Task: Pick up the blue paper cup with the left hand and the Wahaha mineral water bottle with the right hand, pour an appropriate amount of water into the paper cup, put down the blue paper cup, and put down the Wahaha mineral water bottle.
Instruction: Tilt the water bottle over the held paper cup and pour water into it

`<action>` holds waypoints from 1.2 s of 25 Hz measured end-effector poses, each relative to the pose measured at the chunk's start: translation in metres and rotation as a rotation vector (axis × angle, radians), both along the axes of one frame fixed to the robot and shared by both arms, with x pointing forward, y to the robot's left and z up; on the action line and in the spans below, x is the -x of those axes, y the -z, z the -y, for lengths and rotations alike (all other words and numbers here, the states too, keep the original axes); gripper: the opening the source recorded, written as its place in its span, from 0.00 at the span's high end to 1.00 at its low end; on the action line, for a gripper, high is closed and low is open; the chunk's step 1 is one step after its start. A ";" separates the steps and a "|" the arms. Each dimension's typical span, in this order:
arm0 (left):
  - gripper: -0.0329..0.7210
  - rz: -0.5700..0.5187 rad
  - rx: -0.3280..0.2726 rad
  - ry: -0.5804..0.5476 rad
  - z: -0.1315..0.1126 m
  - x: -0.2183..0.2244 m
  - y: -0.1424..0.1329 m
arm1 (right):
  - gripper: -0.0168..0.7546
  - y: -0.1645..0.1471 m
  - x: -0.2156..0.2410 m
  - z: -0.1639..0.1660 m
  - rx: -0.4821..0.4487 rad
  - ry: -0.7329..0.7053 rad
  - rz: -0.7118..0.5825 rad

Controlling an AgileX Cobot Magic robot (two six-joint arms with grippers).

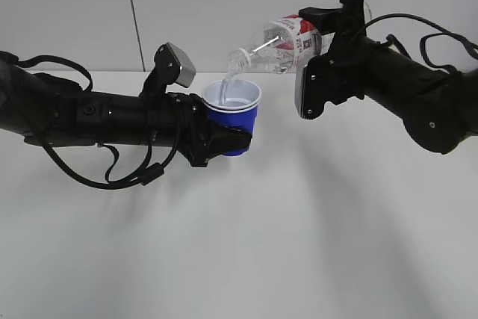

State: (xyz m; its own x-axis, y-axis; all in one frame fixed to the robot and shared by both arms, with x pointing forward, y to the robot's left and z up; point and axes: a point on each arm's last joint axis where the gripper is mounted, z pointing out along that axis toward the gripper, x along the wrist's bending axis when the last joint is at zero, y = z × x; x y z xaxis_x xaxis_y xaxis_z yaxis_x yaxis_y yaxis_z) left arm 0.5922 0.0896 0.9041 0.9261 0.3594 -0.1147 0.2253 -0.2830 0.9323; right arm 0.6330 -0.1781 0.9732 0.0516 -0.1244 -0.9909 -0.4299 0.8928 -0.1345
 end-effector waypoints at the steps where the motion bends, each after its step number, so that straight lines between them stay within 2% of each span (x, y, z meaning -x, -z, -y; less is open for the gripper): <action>1: 0.41 0.000 0.000 0.000 0.000 0.000 0.000 | 0.36 0.000 0.000 0.000 0.005 -0.002 0.002; 17: 0.41 -0.001 0.001 -0.002 0.000 0.000 0.000 | 0.36 0.000 0.000 0.000 0.006 -0.003 0.002; 25: 0.41 -0.003 0.007 -0.009 0.000 -0.001 0.000 | 0.36 -0.001 0.000 0.000 -0.139 0.000 -0.059; 30: 0.41 -0.001 0.009 -0.013 0.000 -0.001 -0.001 | 0.36 -0.001 0.000 0.000 -0.265 0.001 -0.112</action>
State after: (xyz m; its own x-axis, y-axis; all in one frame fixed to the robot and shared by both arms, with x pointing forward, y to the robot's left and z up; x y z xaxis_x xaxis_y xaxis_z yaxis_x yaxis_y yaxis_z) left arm 0.5932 0.0897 0.9048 0.9213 0.3701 -0.1192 0.2300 -0.2718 0.9345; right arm 0.6330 -0.1782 0.9744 -0.0603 0.1395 -0.9884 -0.4278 0.8910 0.1519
